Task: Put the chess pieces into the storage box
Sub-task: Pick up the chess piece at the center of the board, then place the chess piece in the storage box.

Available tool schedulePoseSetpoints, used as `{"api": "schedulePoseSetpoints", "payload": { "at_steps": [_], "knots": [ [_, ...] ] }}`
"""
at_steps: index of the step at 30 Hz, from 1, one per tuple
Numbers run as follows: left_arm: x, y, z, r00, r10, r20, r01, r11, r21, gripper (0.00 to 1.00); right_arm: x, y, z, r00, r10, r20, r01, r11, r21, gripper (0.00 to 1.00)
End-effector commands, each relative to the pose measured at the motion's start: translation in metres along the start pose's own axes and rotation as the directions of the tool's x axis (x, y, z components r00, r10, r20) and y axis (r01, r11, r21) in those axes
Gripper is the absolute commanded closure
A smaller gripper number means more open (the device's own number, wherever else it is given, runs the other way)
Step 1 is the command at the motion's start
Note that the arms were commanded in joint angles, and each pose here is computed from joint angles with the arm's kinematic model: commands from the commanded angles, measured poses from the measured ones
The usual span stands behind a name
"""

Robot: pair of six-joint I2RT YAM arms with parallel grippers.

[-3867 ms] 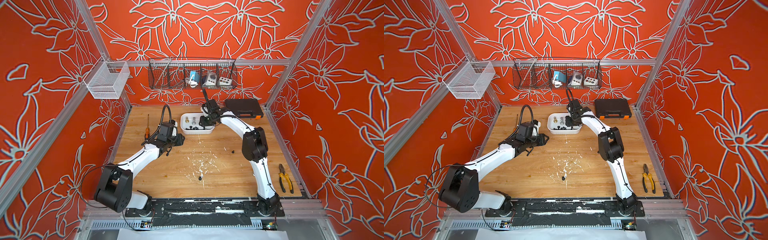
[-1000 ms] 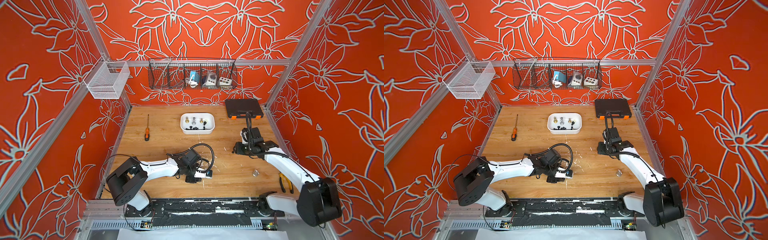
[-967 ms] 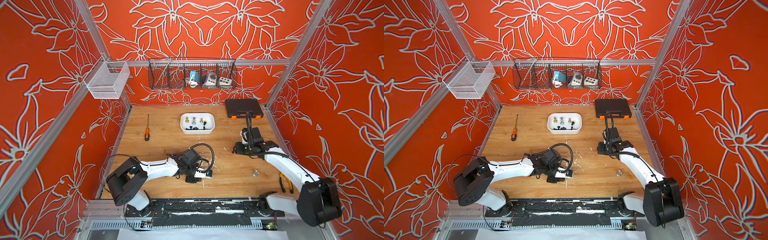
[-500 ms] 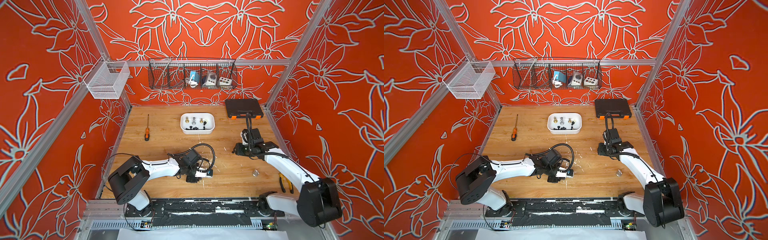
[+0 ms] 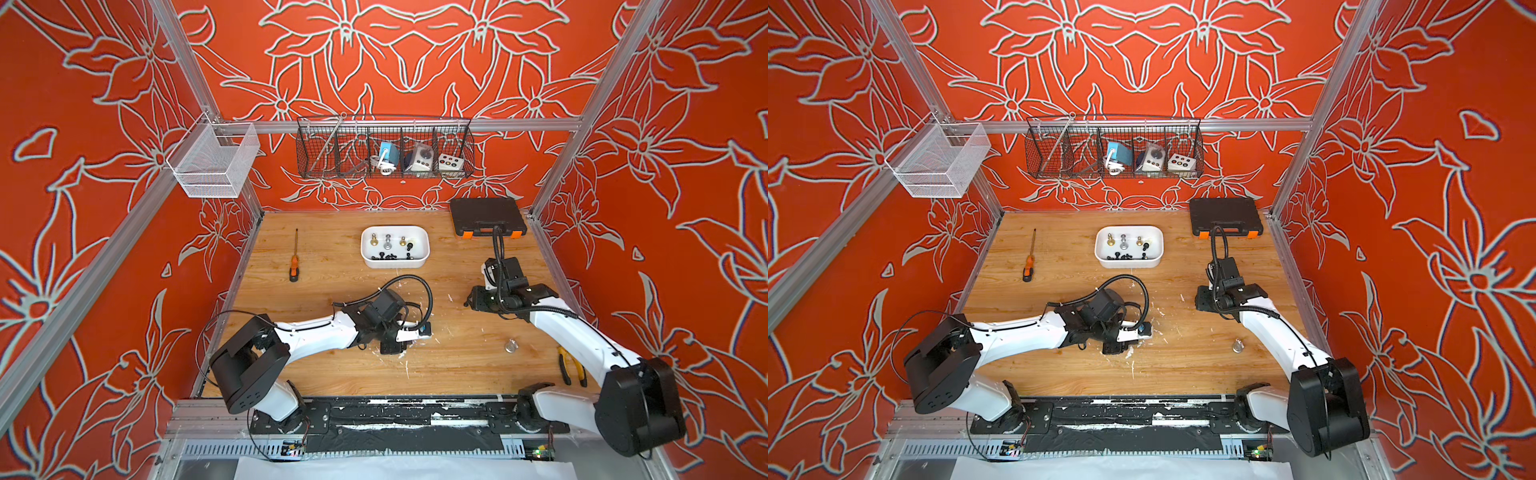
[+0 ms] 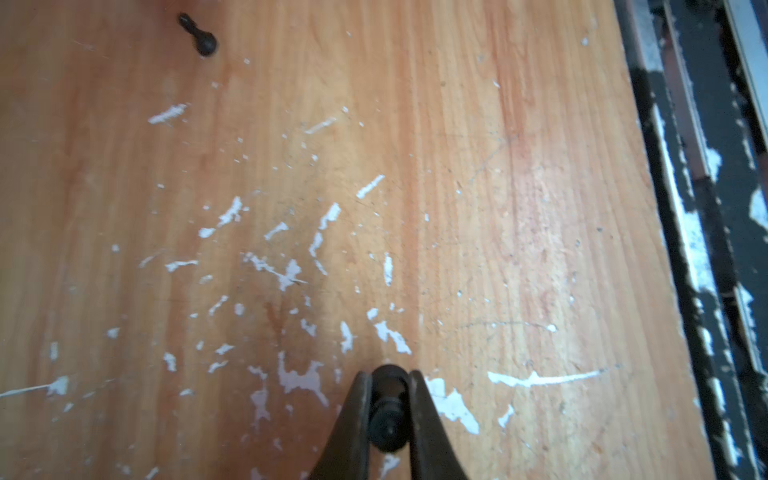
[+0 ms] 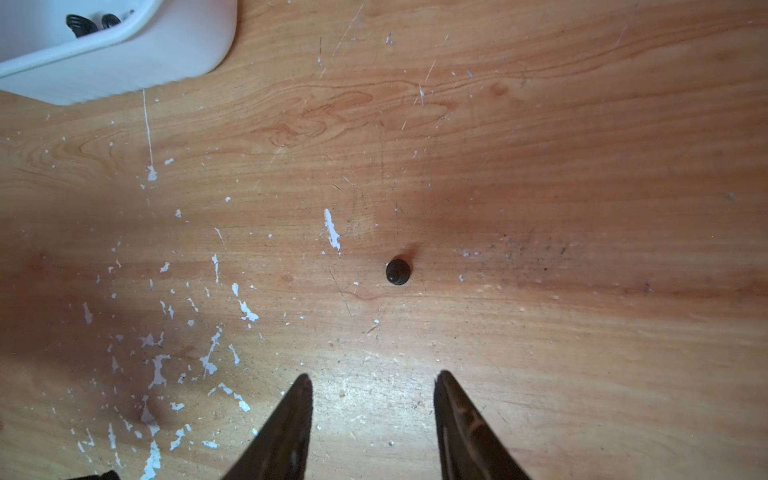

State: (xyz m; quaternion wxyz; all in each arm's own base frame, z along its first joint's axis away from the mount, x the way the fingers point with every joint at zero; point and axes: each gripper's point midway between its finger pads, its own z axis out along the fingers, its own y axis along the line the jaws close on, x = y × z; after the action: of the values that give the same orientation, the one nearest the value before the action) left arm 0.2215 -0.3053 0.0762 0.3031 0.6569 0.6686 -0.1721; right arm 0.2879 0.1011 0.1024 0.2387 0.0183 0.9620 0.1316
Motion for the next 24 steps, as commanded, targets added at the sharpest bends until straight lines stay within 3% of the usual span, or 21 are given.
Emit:
{"api": "schedulePoseSetpoints", "payload": {
  "at_steps": [1, 6, 13, 24],
  "knots": [
    [-0.035, 0.041, -0.022, 0.991, -0.041, 0.128, 0.055, 0.993, -0.105, 0.83, 0.001, -0.004, -0.002, 1.0, 0.024, 0.013, -0.024, 1.0, 0.003, 0.5],
    [-0.06, 0.103, -0.033, 0.964, -0.119, 0.236, 0.168, 0.965, -0.2, 0.83, -0.002, -0.002, 0.0, 1.0, 0.009, 0.005, -0.009, 1.0, -0.003, 0.5],
    [-0.053, 0.203, -0.03, 0.907, -0.32, 0.272, 0.401, 0.853, -0.333, 0.83, -0.007, 0.0, -0.005, 1.0, -0.003, 0.006, 0.003, 1.0, -0.008, 0.5],
    [-0.022, 0.285, -0.012, 0.781, -0.536, 0.322, 0.622, 0.719, -0.311, 0.82, -0.002, -0.008, -0.014, 1.0, 0.001, 0.017, -0.002, 1.0, 0.028, 0.5]
  ]
}}
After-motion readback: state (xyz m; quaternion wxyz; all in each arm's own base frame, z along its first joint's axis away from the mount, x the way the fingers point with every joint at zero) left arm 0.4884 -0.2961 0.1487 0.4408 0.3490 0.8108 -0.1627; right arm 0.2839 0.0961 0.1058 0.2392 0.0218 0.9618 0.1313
